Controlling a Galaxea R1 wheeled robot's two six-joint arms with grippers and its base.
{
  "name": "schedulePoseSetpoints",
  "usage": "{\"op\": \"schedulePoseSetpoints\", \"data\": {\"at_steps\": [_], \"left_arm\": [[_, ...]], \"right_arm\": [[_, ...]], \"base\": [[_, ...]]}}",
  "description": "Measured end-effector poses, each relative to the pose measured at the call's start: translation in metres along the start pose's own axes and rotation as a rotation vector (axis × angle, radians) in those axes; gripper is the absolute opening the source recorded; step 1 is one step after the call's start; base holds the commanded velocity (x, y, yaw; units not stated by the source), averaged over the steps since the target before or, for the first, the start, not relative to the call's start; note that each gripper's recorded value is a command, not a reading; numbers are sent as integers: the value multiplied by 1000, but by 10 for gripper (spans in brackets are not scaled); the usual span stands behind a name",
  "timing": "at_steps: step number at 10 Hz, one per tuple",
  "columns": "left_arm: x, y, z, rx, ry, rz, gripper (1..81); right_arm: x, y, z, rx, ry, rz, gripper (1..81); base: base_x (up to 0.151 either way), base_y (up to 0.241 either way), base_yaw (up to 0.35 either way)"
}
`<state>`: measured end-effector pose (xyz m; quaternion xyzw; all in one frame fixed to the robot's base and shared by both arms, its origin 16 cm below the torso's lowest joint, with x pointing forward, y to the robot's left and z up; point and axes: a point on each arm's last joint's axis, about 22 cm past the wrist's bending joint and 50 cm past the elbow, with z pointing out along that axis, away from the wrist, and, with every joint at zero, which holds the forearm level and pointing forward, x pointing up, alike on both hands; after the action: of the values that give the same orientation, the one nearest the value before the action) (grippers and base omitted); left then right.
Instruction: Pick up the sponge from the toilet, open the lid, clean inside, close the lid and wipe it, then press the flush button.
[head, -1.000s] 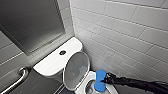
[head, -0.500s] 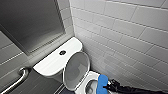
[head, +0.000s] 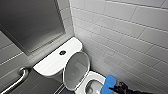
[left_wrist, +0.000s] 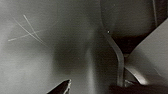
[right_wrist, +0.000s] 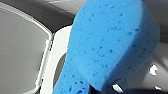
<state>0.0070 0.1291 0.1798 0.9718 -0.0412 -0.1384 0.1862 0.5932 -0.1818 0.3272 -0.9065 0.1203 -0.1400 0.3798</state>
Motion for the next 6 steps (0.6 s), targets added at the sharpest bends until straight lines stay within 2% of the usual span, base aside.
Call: {"op": "schedulePoseSetpoints", "data": {"at_steps": [3,6], "left_arm": [[0,0,0,0,0,0,811],[0,0,0,-1,0,0,811]], "right_arm": [[-45,27,-16,-16,22,73,10],[-52,23,-29,5,39,95,10]], "base": [[0,0,0],[0,0,0]]}}
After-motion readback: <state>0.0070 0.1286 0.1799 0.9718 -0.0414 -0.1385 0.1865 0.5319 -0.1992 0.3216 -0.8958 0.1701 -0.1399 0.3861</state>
